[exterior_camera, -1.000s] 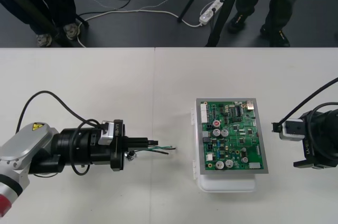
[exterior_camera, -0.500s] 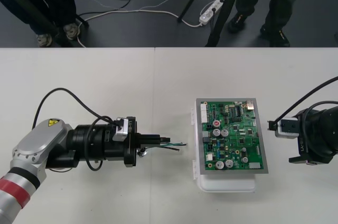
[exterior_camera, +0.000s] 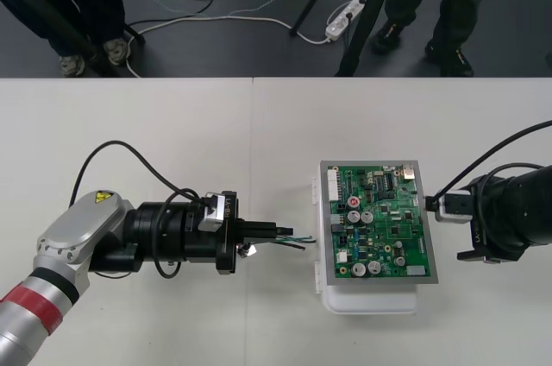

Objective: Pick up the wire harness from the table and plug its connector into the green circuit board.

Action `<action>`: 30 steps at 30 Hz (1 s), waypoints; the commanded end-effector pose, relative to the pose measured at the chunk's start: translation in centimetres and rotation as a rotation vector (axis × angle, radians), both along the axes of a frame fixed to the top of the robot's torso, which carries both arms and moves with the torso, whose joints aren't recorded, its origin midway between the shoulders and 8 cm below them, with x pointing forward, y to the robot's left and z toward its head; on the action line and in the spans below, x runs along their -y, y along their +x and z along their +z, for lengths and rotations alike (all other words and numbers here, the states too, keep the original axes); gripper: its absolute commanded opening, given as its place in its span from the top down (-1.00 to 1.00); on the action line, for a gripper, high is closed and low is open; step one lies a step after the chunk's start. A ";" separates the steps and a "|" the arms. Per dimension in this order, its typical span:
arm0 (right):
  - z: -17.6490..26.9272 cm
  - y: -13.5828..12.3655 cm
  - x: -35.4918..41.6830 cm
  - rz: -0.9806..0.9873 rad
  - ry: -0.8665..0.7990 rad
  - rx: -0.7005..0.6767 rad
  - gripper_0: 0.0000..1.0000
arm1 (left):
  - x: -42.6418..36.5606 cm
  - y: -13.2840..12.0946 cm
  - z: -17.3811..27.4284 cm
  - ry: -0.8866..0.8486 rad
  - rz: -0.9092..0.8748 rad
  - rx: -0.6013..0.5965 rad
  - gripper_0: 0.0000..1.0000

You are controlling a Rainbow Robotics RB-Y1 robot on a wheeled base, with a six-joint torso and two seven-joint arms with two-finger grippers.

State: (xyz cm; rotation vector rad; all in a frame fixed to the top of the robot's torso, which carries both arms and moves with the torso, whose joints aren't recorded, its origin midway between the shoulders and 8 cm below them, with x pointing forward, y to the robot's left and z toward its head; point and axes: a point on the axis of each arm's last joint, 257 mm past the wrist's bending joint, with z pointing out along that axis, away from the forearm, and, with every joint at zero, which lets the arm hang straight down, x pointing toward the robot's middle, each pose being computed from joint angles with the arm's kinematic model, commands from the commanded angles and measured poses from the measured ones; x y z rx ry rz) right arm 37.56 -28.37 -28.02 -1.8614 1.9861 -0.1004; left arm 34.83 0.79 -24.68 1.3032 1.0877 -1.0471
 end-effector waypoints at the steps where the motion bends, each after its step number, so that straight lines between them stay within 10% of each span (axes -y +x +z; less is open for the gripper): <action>1: 0.0 0.7 -2.2 0.063 0.014 0.035 -1.00 | 2.5 1.1 2.0 -0.036 0.003 0.090 1.00; 30: 1.1 0.0 -6.4 0.188 0.080 0.047 -1.00 | 4.9 1.3 2.6 -0.060 0.009 0.059 1.00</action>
